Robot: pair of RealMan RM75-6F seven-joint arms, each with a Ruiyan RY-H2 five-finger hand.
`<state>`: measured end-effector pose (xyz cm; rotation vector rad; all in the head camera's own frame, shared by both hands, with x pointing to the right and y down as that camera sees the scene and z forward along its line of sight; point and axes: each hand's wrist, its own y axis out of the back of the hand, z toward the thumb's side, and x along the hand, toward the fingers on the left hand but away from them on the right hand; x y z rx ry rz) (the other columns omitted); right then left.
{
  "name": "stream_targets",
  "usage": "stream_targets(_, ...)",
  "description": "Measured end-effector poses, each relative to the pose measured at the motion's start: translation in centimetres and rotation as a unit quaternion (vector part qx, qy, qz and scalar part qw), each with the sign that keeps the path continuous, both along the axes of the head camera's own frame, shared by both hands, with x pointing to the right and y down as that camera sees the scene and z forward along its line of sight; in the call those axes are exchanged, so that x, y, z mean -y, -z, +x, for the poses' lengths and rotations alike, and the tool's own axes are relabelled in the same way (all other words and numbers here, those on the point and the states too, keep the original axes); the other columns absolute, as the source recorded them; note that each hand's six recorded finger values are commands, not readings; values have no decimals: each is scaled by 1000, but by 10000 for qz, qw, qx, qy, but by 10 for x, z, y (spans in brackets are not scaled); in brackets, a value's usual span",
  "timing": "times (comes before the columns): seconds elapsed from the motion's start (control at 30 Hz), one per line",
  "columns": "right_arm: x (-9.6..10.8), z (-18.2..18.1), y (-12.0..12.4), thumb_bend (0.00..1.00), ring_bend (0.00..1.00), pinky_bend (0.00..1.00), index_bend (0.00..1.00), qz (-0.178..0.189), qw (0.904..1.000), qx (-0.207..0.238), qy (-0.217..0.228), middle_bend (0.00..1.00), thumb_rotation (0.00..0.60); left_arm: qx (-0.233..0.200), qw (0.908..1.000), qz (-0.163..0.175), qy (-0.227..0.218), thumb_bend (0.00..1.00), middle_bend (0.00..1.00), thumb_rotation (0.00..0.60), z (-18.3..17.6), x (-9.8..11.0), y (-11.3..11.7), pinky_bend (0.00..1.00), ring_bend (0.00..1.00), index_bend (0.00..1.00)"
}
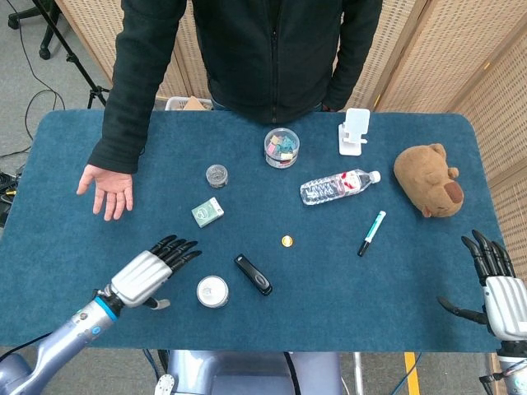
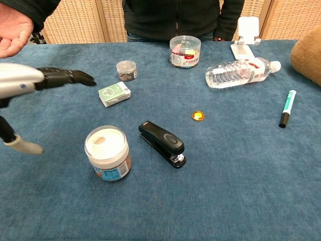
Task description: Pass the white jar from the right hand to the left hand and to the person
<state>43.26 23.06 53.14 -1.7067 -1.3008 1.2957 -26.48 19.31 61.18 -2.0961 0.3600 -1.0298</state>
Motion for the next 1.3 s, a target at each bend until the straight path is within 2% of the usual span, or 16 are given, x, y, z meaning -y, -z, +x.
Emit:
stream_targets(0.27, -2, 3, 1, 0, 0, 0, 0, 69, 9998, 163, 46, 0, 600, 101, 9996, -122, -226, 0, 0, 600, 42, -10, -15, 97, 0, 4)
stream_targets(0.37, 0, 5, -1, 0, 0, 0, 0, 79, 9999, 127, 39, 0, 600, 107, 9993, -210, -305, 0, 0, 600, 54, -14, -21, 127, 0, 27)
stream_targets(0.43, 1, 7, -1, 0, 0, 0, 0, 90, 9999, 106, 23, 0, 600, 83, 9990, -252, -349, 0, 6, 600, 62, -17, -23, 183, 1, 82)
stream_targets(0.5, 1, 9, -1, 0, 0, 0, 0, 103, 9999, 84, 7, 0, 600, 27, 9988, -292, -394, 0, 82, 600, 72, -20, -25, 248, 44, 183)
stream_targets(0.57, 1, 10, -1, 0, 0, 0, 0, 109, 9999, 82, -6, 0, 600, -13, 9987, -305, -415, 9, 248, 600, 79, -22, -27, 346, 171, 336)
stream_targets(0.6, 1, 11, -1, 0, 0, 0, 0, 107, 9999, 82, -9, 0, 600, -24, 9987, -290, -420, 21, 301, 600, 81, -22, -27, 378, 216, 381)
stream_targets(0.67, 1, 11, -1, 0, 0, 0, 0, 108, 9999, 88, -13, 0, 600, -37, 9989, -212, -409, 97, 442, 600, 84, -23, -28, 454, 332, 503)
stream_targets(0.77, 1, 11, -1, 0, 0, 0, 0, 121, 9998, 153, -21, 0, 600, -78, 9995, -59, -297, 177, 540, 600, 86, -20, -27, 507, 413, 604)
stream_targets(0.9, 2, 12, 2, 0, 0, 0, 0, 194, 9996, 197, -47, 0, 600, -49, 9997, 204, -117, 203, 552, 600, 83, -16, -24, 521, 420, 618)
stream_targets(1.1, 1, 12, 2, 0, 0, 0, 0, 195, 9996, 195, -62, 0, 600, -72, 9992, 388, 18, 202, 552, 600, 75, -5, -12, 533, 420, 620)
stream_targets(1.2, 1, 12, 2, 0, 0, 0, 0, 189, 9996, 186, -75, 0, 600, -158, 9982, 571, 108, 200, 552, 600, 70, 7, 4, 533, 420, 620)
stream_targets(1.3, 1, 12, 2, 0, 0, 0, 0, 194, 9996, 177, -90, 0, 600, -226, 9954, 902, 244, 198, 552, 600, 62, 28, 27, 532, 420, 620)
